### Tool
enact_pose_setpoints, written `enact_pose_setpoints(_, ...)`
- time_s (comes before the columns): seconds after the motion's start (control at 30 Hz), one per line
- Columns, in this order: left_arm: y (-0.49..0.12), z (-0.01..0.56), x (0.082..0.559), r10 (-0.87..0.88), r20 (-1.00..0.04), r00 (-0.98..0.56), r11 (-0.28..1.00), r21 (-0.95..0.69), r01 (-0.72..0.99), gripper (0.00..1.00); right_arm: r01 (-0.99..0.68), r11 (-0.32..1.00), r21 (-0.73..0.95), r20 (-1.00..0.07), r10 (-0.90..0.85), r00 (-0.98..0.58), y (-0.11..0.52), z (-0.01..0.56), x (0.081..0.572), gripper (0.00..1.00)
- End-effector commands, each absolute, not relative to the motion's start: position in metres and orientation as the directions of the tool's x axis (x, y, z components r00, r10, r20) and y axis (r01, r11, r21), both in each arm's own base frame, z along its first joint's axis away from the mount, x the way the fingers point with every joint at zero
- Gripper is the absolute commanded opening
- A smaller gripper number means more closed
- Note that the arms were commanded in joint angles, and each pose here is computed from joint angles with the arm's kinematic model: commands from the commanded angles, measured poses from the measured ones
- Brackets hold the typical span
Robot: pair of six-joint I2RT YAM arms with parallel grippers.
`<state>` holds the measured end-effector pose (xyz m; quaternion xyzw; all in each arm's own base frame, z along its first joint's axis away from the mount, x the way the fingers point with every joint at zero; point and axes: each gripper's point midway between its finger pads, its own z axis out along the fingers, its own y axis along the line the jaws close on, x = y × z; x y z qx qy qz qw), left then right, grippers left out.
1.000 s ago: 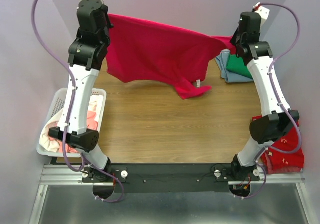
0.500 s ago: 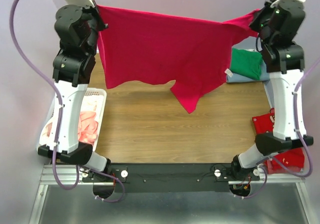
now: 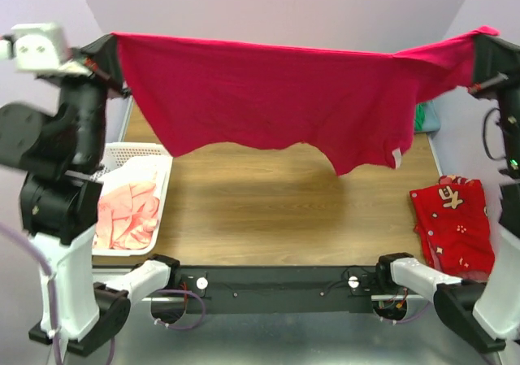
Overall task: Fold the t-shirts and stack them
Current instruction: Flatten the tshirt out
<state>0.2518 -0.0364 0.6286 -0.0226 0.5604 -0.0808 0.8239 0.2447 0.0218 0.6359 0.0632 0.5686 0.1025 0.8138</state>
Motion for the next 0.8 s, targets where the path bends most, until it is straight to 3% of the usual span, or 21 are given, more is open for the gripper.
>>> enact_pose_setpoints(0.0,-0.028,0.649,0.22,-0.133,-0.892,0.431,0.989,-0.094,0.11,0.0,-0.187,0.965,0.185,-0.869,0.25,0.427,0.031,0.669,0.215,0.01)
enact_pose_setpoints(0.13,-0.035,0.654,0.248,-0.127,-0.9,0.417,0.99,-0.09,0.108,0.0,-0.19,0.964,0.185,-0.857,0.253,0.45,0.033,0.681,0.231,0.01)
enact_pose_setpoints(0.27,-0.056,0.632,0.305,-0.145,-0.934,0.326,0.985,-0.107,0.134,0.0,-0.131,0.967,0.219,-0.91,0.251,0.33,0.037,0.636,0.314,0.01)
enact_pose_setpoints(0.43,-0.073,0.54,0.38,-0.162,-0.978,0.131,0.985,-0.152,0.087,0.0,-0.044,0.955,0.294,-0.955,0.295,0.014,0.051,0.487,0.413,0.01)
enact_pose_setpoints(0.57,-0.077,0.407,0.422,-0.142,-0.984,-0.104,0.99,-0.141,-0.015,0.0,-0.022,0.937,0.348,-0.919,0.337,-0.204,0.068,0.367,0.448,0.01)
enact_pose_setpoints(0.77,-0.067,0.273,0.448,-0.172,-0.943,-0.284,0.975,-0.122,-0.187,0.0,0.003,0.915,0.403,-0.803,0.355,-0.478,0.096,0.214,0.49,0.01)
